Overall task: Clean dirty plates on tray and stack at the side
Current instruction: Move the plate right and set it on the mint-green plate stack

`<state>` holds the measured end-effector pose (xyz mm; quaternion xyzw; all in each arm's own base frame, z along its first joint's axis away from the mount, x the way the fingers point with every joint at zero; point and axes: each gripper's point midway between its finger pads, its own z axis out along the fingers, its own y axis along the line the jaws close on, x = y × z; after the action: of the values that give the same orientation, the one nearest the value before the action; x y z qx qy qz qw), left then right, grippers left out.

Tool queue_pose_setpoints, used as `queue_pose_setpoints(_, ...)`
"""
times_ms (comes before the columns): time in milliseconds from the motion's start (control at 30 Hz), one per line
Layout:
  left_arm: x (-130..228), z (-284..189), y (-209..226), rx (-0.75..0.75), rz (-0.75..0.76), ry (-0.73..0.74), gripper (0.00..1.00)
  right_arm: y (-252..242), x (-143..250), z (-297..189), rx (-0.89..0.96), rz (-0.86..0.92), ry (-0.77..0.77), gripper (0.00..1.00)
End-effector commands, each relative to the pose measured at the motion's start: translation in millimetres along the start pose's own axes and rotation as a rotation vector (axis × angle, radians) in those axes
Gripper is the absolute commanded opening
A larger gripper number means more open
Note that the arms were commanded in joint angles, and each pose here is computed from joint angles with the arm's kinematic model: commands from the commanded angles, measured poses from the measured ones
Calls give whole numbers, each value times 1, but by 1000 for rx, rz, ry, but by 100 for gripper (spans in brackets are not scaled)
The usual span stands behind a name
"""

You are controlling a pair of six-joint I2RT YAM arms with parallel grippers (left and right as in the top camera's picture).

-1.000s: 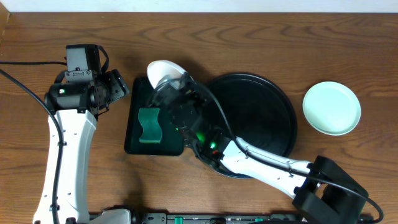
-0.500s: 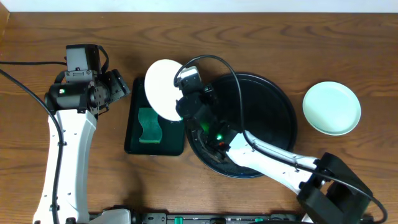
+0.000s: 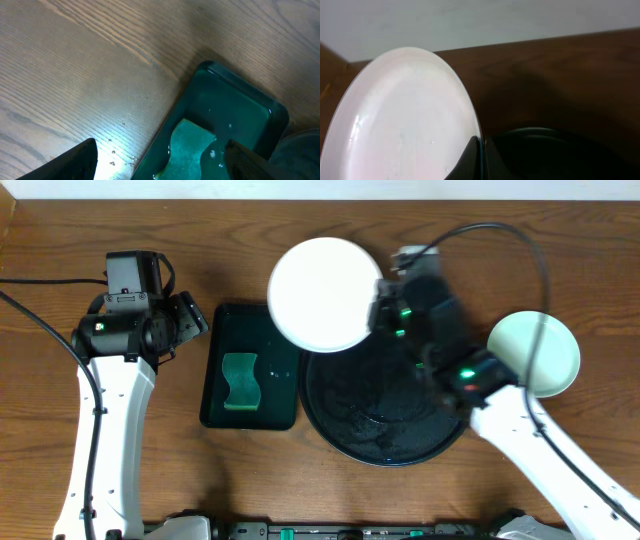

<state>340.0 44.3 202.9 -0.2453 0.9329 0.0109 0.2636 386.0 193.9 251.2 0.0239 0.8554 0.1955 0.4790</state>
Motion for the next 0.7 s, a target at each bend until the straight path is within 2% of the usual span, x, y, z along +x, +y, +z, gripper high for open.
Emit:
queue_pose_setpoints(0,-5,-2,3,-13,-16,-15,81,-25,-20,-19,-2,113,0,1)
queue_pose_setpoints(400,-5,-2,3,-13,-16,-15,81,-212,-8,-73,547,321,68,1)
queue_pose_setpoints(667,-5,-2,3,-13,-16,-15,81,-286,4,-119,788,442,72,1)
